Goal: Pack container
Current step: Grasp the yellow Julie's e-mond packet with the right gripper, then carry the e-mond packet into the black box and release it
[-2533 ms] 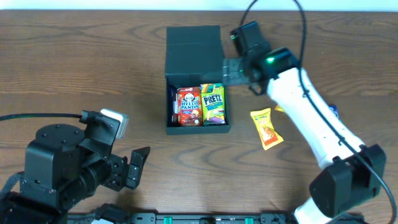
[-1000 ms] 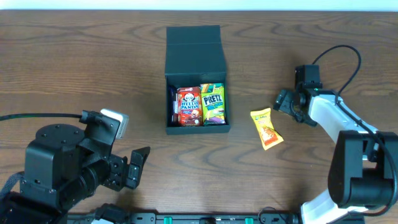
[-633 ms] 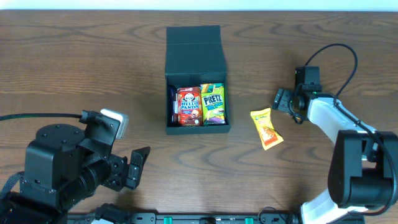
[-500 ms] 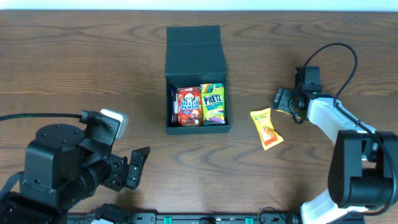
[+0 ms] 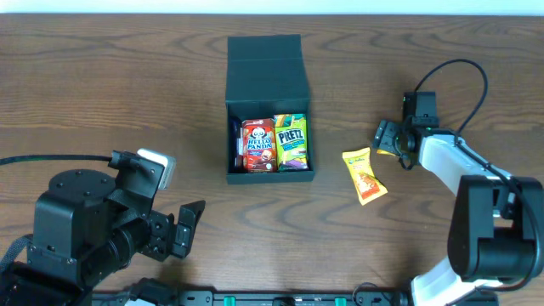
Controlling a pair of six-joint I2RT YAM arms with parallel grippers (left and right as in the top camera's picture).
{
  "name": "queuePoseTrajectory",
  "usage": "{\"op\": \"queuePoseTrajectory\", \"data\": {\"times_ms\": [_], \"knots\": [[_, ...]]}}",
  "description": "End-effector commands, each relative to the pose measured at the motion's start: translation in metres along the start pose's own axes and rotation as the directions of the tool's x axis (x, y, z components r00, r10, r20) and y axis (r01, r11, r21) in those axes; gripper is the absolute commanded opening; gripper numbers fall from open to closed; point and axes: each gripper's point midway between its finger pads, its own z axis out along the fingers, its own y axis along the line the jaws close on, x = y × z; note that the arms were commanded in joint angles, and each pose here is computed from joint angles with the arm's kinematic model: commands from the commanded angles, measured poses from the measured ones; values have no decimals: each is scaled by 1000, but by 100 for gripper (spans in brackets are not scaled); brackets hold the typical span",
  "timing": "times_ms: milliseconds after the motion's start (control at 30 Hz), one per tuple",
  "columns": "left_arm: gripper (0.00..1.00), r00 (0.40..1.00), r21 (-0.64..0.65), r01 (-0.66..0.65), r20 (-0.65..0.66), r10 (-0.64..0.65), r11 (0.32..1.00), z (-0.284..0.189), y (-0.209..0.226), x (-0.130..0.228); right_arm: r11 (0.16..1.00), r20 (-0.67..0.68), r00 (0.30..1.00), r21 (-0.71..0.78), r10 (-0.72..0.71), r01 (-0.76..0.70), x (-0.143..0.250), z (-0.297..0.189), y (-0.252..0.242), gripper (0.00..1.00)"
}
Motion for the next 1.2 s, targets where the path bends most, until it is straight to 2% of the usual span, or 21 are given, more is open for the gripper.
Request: {"op": "queuePoseTrajectory", "data": {"times_ms": [0, 167, 400, 533, 700, 900, 1033, 1167], "knots": [[95, 1000, 7, -9, 15, 9, 1000, -4, -2, -3, 1000, -15, 1000, 3, -9, 9, 5, 5, -2, 77], [95, 1000, 7, -9, 15, 9, 1000, -4, -2, -3, 1000, -13, 1000, 2, -9, 9, 5, 6, -2, 59], [95, 1000, 7, -9, 15, 9, 1000, -4, -2, -3, 1000, -6, 1000, 0, -8, 8, 2, 6, -1, 47], [95, 1000, 7, -9, 15, 9, 1000, -4, -2, -3, 1000, 25, 1000, -21, -5, 6, -13, -3, 5, 45], [95, 1000, 7, -9, 15, 9, 1000, -4, -2, -3, 989, 84, 996, -146, -2, 14, -48, -34, 33, 39], [95, 1000, 7, -9, 15, 9, 1000, -4, -2, -3, 958, 160, 986, -274, -35, 78, -82, -82, 79, 37], [95, 1000, 7, -9, 15, 9, 1000, -4, -2, -3, 923, 188, 977, -351, -97, 159, -83, -110, 125, 36], [95, 1000, 7, -9, 15, 9, 1000, -4, -2, -3, 876, 217, 961, -412, -171, 249, -67, -134, 180, 35]]}}
